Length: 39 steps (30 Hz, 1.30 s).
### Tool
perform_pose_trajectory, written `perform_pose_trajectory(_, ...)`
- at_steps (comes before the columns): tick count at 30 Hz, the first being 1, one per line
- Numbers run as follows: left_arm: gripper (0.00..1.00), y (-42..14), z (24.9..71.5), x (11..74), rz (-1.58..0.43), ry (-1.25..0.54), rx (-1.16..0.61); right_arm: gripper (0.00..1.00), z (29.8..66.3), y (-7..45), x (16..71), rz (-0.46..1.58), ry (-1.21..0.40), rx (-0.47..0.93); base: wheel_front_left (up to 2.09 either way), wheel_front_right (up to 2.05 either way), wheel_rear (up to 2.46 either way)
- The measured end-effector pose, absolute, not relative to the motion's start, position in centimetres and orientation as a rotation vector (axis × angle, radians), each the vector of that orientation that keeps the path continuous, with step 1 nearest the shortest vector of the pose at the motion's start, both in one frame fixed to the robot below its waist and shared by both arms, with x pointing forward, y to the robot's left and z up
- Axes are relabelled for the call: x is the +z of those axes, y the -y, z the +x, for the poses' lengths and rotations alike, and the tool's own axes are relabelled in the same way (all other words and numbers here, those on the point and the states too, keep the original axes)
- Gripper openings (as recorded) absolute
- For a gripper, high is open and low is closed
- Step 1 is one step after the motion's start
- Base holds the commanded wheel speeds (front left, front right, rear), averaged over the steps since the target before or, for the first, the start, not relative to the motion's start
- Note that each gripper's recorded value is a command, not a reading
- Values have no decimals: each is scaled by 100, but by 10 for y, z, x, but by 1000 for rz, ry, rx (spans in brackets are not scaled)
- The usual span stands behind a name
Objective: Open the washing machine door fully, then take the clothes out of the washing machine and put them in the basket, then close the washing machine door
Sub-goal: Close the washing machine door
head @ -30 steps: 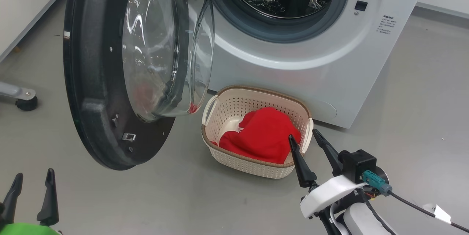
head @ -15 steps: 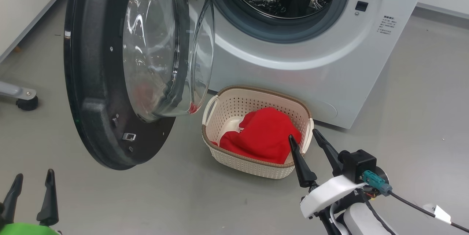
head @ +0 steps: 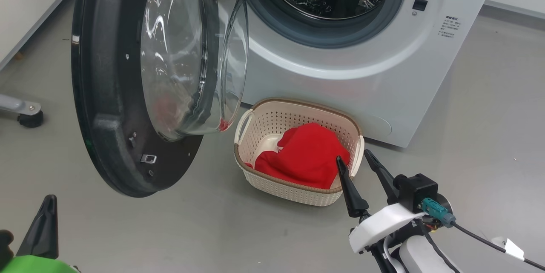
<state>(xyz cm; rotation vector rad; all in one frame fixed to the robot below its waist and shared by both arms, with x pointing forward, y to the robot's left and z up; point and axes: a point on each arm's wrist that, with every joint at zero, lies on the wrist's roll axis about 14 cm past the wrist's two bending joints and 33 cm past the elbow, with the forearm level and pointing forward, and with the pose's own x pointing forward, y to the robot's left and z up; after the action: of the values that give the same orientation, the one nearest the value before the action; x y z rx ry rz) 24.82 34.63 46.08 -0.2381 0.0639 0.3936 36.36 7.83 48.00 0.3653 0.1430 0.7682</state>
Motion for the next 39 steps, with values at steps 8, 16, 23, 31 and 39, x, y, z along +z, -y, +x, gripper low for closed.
perform_pose_trajectory(8,0,-350,260,480,-282,9,392,100,364,-78,478,368,-148,766,0,0,0)
perform_pose_trajectory(16,0,-355,275,505,-306,90,378,100,365,-77,477,369,-150,762,0,0,0)
perform_pose_trajectory(23,0,-359,289,522,-452,171,383,100,365,-76,475,372,-157,760,0,0,0)
perform_pose_trajectory(31,0,-343,303,506,-886,174,400,100,366,-74,473,378,-163,750,0,0,0)
perform_pose_trajectory(39,0,-343,308,497,-1292,233,410,100,367,-73,471,381,-168,745,0,0,0)
